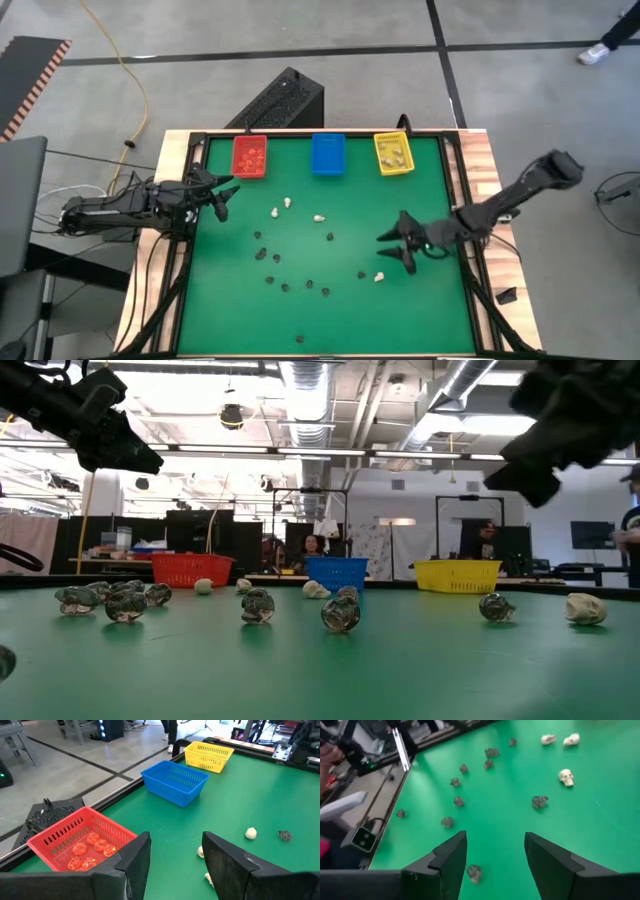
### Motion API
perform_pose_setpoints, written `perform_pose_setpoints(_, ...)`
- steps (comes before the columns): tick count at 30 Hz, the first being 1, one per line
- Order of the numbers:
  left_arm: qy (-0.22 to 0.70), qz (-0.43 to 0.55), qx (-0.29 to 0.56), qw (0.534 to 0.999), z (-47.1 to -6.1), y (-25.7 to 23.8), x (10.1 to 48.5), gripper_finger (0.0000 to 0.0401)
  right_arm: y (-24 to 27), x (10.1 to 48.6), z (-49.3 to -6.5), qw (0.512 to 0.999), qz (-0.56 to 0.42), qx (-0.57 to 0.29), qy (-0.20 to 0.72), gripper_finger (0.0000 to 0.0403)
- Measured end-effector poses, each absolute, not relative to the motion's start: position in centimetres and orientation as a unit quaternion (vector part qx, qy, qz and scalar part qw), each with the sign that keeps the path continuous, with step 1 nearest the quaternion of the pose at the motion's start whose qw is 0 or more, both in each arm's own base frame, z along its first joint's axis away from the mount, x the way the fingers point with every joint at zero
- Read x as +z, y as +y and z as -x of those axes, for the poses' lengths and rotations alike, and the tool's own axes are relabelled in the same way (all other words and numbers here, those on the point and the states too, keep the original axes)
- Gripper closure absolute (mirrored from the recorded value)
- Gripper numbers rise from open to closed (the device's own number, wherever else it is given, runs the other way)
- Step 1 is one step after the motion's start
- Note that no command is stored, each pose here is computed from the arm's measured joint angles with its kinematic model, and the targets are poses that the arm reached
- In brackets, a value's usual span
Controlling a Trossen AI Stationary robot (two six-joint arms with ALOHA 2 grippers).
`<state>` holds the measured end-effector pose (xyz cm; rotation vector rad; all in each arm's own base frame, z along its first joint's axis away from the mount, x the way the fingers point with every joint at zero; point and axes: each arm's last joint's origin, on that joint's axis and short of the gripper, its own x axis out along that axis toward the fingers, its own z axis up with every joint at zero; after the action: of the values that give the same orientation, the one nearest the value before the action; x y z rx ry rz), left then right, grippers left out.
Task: Sort Halloween decoration
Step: Put the white skull toy into the yellow bin
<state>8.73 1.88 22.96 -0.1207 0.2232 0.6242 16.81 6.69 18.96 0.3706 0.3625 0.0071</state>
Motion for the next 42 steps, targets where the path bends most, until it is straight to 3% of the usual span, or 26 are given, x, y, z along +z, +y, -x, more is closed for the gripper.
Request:
perform_pose_setpoints(15,0.111,0.067,0.308,0.943,-8.7,1.9,22.9,0.0232,14.2,12.7,-15.7,0.965,-0.197,-0.034,0.172,0.0174)
perform_pose_setpoints(33,0.11,0.074,0.313,0.94,-8.7,1.9,22.8,0.0232,15.5,6.9,-17.5,0.96,-0.103,-0.082,0.248,0.0178)
perform_pose_setpoints(36,0.109,0.073,0.32,0.938,-8.7,1.9,22.8,0.0232,15.4,6.3,-17.4,0.957,-0.1,-0.091,0.256,0.0198)
perform_pose_setpoints(42,0.112,0.073,0.321,0.938,-8.6,1.9,22.8,0.0232,15.3,5.6,-17.3,0.956,-0.097,-0.106,0.257,0.028)
